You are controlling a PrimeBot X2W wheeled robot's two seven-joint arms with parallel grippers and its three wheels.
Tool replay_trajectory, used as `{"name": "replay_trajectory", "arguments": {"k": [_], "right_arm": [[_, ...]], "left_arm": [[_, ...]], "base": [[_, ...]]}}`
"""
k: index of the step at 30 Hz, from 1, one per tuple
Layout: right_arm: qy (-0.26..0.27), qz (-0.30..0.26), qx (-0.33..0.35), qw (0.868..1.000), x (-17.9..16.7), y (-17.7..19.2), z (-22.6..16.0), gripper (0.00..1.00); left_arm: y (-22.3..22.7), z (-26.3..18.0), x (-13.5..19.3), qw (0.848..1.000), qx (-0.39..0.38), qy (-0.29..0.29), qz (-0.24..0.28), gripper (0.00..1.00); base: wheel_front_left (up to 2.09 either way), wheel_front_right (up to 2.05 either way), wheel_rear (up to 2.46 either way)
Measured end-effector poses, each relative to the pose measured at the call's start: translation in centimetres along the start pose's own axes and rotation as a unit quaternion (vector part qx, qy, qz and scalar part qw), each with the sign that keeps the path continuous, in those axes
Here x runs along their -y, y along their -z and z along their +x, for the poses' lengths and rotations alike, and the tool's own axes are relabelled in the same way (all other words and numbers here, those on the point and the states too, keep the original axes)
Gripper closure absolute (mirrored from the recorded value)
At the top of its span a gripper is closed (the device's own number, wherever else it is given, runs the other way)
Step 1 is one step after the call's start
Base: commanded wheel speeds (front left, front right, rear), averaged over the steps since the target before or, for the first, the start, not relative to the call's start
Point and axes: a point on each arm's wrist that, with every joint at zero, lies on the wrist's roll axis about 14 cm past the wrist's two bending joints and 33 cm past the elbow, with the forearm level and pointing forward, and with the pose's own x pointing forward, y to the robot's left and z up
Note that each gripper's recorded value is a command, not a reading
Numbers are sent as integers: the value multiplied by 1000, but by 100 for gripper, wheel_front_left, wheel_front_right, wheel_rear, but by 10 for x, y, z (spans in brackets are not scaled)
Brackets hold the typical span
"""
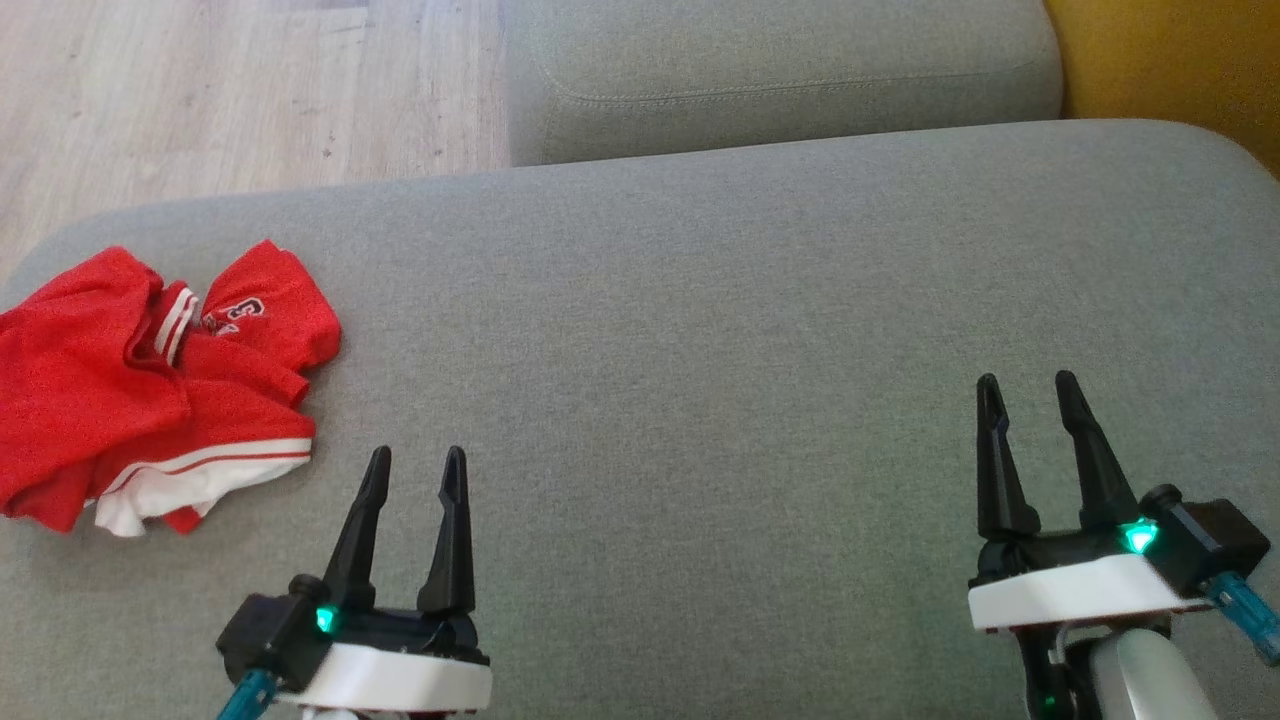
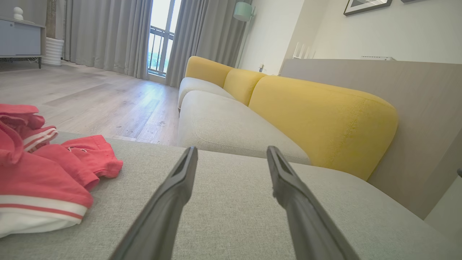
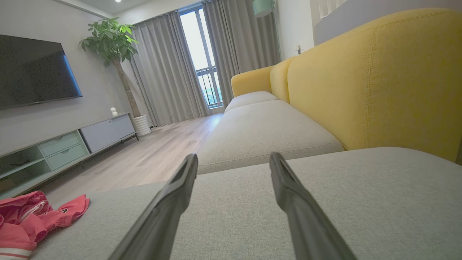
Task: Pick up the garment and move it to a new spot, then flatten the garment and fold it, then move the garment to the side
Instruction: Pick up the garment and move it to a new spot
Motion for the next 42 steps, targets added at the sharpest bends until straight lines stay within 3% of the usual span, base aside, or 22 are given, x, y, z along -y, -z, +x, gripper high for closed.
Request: {"name": "replay_trajectory", "arguments": {"k": [13, 21, 32, 42], "right_arm": [[-3, 10, -7, 1000, -3, 5, 1, 0], [-35, 16, -10, 999, -25, 7, 4, 0], [-118, 23, -27, 992, -79, 19, 14, 0], [-208, 34, -52, 976, -139, 34, 11, 0]], "left_arm": [[-1, -1, -4, 1000, 1, -7, -4, 0], [-8, -6, -12, 1000, 13, -22, 0, 0], [-28, -32, -44, 995, 43, -88, 13, 0], [-42, -78, -81, 983, 67, -171, 23, 0]], "base": [[0, 0, 0], [0, 0, 0], [0, 0, 0], [0, 0, 0]]}}
